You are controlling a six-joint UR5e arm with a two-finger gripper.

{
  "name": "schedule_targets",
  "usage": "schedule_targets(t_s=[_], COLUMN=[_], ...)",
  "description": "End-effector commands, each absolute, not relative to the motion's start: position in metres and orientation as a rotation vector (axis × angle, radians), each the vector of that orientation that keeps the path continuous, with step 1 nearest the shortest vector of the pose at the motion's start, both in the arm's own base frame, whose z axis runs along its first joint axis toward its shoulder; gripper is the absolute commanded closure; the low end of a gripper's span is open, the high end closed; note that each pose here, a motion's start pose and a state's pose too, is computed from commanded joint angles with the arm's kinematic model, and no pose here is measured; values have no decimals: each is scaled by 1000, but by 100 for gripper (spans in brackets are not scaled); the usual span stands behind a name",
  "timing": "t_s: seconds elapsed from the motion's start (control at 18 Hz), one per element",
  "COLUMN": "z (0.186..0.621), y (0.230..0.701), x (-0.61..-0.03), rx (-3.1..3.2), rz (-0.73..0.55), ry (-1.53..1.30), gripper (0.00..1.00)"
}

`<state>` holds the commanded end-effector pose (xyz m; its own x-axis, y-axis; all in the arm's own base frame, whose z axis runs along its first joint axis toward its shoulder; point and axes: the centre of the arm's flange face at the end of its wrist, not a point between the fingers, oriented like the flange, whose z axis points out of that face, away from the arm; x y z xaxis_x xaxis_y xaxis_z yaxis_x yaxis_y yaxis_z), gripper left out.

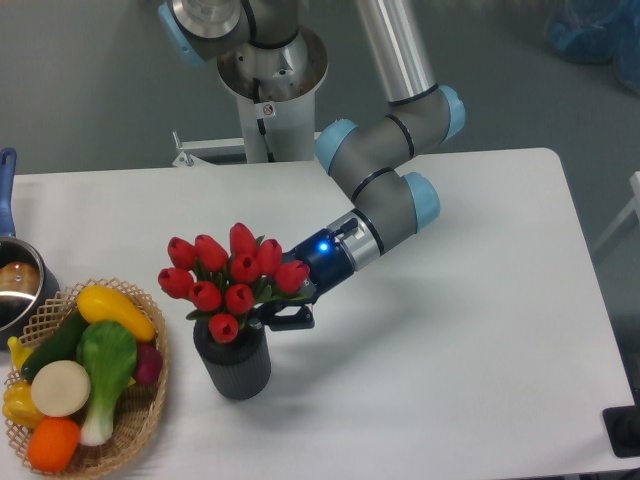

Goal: Insert the flowers into the vase
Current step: 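Push the tulip bunch further down into the vase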

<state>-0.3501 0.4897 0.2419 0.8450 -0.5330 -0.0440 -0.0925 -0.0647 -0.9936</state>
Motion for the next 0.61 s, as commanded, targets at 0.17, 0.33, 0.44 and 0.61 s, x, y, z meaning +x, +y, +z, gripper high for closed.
schedule_targets(t_s=[0.17,0.33,0.44,0.61], z=[243,243,245,246], y=[490,490,489,489], x=[-350,-350,-350,-350], rx=[-1613,-1612,-1611,-1610], rz=[-386,-386,-383,-381], ry=[502,502,504,506], gripper=[57,54,54,47])
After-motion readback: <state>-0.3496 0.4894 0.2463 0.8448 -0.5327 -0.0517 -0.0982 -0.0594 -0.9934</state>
